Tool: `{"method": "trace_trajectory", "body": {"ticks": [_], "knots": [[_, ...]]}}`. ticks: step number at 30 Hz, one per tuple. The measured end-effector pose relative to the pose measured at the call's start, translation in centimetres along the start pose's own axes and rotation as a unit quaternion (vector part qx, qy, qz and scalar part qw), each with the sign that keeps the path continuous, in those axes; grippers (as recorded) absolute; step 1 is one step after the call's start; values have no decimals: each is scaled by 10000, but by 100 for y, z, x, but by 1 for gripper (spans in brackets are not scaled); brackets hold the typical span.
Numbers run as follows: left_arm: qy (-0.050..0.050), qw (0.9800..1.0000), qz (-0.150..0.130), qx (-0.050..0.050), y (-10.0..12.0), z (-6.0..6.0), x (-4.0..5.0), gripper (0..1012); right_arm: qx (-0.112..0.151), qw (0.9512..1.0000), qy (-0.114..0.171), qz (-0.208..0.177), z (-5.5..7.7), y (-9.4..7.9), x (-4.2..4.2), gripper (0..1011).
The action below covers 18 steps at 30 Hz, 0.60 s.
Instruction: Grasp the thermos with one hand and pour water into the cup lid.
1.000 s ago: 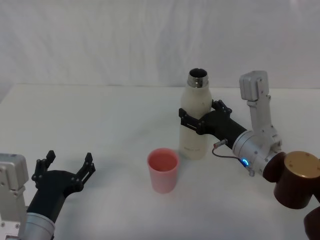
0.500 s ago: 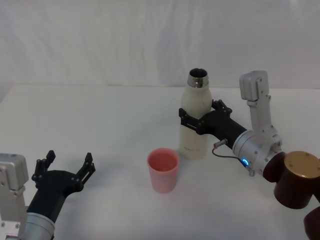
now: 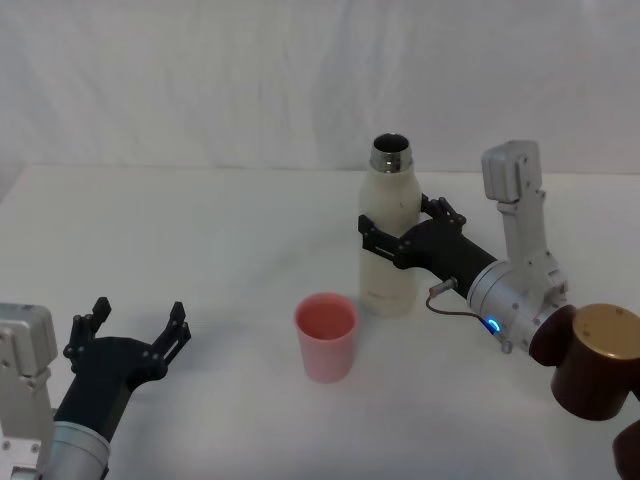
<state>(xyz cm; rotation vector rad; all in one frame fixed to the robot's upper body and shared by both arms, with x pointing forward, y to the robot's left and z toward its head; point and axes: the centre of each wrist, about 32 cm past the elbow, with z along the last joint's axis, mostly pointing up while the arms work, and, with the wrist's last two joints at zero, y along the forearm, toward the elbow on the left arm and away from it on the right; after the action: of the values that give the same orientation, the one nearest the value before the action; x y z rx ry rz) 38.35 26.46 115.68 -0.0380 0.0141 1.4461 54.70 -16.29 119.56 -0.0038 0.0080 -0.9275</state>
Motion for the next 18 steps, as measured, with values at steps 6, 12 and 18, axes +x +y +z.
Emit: {"method": "trace_trajectory", "body": {"ticks": [6,12,18], "knots": [[0,10000,0,0,0,0,0,1001,-14,10000,-5,-30,-7,-45,-6,1001],[0,10000,0,0,0,0,0,1001,-17,10000,-17,-59,-7,-95,-9,1001],[0,10000,0,0,0,0,0,1001,-39,9999,-34,-101,-16,-153,-19,1001]]}}
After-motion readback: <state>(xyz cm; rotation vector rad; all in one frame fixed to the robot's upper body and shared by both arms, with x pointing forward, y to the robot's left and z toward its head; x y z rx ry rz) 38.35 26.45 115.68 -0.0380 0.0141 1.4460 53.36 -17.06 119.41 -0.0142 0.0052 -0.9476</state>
